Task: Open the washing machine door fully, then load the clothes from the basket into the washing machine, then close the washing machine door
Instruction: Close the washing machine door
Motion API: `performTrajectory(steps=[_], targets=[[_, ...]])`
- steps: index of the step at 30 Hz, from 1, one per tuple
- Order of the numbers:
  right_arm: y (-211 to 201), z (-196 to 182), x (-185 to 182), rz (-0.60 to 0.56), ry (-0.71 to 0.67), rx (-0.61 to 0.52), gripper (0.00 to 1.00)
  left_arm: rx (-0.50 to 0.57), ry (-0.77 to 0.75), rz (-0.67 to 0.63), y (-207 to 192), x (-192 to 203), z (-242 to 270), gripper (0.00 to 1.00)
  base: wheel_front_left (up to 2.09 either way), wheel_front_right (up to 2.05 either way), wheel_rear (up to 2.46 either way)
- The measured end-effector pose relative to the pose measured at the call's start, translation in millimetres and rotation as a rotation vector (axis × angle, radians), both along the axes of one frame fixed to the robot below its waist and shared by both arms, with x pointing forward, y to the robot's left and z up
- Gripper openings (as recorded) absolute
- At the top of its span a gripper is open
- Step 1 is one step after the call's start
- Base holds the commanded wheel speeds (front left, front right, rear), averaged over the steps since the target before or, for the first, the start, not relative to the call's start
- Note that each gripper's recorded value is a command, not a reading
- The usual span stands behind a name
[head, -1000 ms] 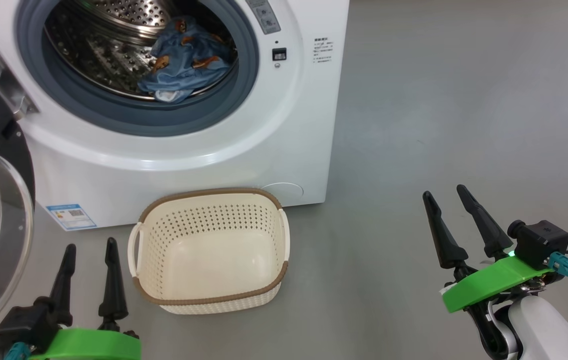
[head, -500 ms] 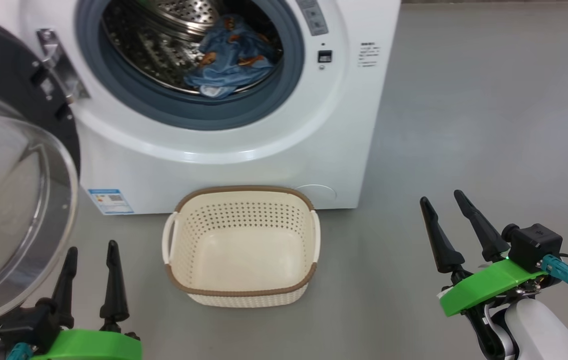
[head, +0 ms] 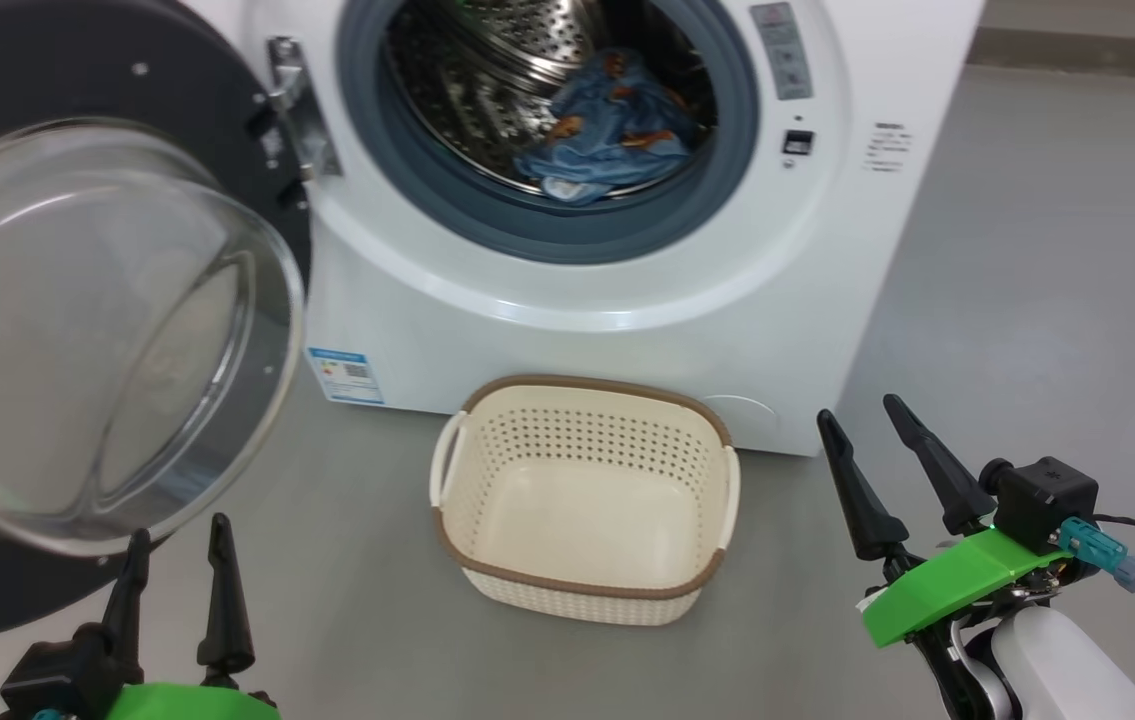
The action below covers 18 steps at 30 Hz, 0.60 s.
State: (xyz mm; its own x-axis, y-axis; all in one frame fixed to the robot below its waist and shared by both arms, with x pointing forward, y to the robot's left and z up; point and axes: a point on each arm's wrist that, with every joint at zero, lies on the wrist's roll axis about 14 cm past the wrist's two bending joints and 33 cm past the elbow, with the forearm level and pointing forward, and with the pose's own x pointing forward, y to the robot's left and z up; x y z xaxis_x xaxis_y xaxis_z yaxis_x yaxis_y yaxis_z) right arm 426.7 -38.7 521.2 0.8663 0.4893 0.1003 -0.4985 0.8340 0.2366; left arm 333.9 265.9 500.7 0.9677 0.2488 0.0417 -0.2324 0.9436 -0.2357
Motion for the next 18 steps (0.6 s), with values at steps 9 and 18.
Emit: performTrajectory(steps=[9,18], targets=[[35.3,-2.1,-8.7,0.095,0.014,0.004,1.0,0.002,0.0,0.126,31.7,-34.8,3.6,1.0,0.0,0.0,0.0],[71.9,2.5,-12.6,0.189,0.005,0.008,1.0,-0.001,0.005,0.238,54.8,-69.9,1.6,1.0,0.0,0.0,0.0]])
